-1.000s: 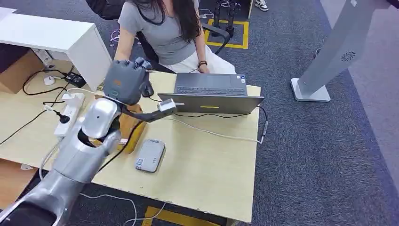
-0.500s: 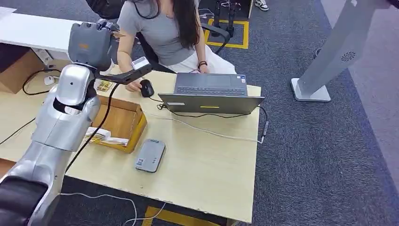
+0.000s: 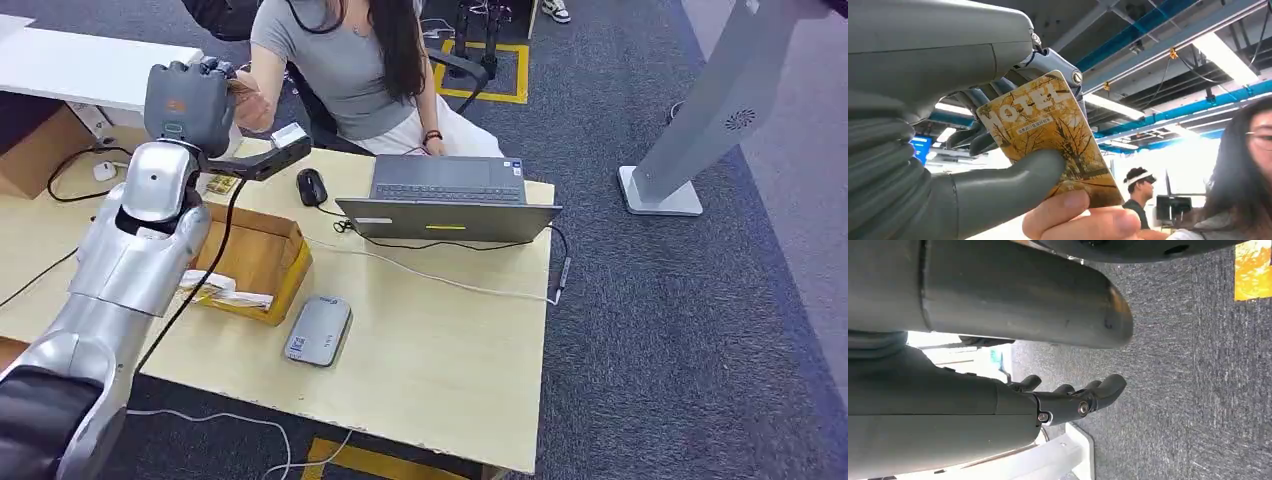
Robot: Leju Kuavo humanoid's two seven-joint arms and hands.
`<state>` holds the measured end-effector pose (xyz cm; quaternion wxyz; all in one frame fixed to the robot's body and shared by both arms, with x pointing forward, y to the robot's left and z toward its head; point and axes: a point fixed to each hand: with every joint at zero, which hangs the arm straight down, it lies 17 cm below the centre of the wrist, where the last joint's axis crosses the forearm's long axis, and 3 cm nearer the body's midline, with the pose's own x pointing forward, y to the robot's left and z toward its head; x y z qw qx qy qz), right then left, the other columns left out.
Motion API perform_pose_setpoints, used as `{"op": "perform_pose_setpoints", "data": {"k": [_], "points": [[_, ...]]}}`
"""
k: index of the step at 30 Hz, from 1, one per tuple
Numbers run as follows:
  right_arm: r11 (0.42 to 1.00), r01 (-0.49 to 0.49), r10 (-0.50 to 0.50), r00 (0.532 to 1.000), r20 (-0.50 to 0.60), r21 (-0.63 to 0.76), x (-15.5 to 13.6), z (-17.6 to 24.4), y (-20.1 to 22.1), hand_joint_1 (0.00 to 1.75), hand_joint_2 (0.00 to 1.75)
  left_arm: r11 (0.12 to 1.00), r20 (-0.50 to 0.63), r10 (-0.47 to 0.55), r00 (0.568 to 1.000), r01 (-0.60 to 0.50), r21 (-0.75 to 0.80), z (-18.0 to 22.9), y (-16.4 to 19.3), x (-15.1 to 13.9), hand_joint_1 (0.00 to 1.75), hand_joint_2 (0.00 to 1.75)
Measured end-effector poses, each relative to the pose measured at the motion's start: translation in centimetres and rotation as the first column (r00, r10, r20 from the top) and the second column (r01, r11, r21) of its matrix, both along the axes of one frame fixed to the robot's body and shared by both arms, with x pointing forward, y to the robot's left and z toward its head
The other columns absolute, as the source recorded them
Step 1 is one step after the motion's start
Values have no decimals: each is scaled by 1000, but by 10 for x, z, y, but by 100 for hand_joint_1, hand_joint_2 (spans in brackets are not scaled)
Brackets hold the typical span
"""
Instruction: Pass the card to the sensor for recognition and then transmit it.
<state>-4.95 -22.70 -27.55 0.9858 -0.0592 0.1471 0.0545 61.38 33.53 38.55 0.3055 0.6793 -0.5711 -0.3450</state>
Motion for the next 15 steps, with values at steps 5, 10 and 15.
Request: {"op": "perform_pose_setpoints", "data": {"k": [5,10,15], "points": [[1000,0,0,1000,0,0,0,0,0,0,0,1000,-8,3,1000,-3,0,-3,1,1,175,175],[1000,0,0,1000,1,0,0,0,0,0,0,1000,-12,4,1000,-4,0,-5,2,2,175,175],[1000,0,0,1000,1,0,0,0,0,0,0,1000,-14,5,1000,-5,0,-6,2,2,175,175]]}}
